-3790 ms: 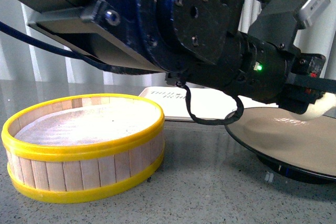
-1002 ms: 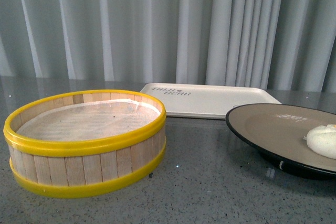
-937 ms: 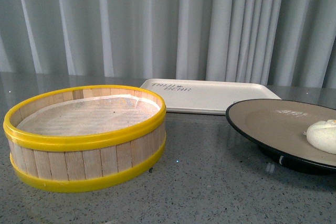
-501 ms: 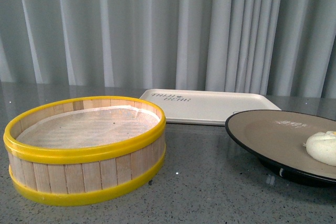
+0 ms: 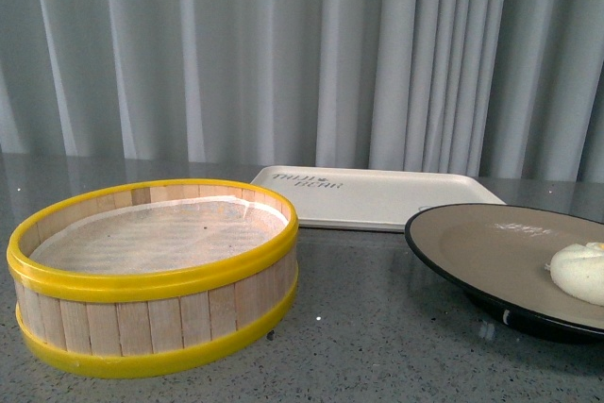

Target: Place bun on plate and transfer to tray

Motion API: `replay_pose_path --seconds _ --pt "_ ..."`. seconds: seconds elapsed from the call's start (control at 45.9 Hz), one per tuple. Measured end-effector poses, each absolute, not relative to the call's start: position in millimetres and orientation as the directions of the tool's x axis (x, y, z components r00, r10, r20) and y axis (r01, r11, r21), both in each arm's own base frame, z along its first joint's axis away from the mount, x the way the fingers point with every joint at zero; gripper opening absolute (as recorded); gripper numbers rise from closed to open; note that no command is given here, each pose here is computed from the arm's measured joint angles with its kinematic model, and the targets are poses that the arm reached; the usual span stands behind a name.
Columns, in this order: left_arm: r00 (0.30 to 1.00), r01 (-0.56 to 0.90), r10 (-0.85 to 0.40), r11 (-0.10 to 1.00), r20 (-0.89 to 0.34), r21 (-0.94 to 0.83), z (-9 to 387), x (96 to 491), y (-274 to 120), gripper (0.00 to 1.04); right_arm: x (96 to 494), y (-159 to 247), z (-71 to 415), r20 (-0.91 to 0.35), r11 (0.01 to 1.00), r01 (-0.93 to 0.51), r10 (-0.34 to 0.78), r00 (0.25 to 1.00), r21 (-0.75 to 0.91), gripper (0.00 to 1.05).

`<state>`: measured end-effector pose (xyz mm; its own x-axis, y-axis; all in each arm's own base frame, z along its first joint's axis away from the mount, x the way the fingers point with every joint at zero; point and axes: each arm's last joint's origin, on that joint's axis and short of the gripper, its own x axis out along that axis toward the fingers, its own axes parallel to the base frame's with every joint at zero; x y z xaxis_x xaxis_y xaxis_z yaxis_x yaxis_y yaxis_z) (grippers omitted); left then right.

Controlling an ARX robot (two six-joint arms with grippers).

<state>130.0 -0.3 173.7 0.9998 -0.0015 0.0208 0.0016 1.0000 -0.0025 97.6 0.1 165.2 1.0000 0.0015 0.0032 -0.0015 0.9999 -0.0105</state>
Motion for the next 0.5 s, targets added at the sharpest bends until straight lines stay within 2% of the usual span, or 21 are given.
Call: replay_pose_path --seconds 0.501 --pt "1.000 0.002 -0.002 1.000 0.030 -0.002 175.7 112.7 -0.2 0.04 97.6 0.1 165.2 0.003 1.000 -0.001 0.002 1.000 -0.010 0.96"
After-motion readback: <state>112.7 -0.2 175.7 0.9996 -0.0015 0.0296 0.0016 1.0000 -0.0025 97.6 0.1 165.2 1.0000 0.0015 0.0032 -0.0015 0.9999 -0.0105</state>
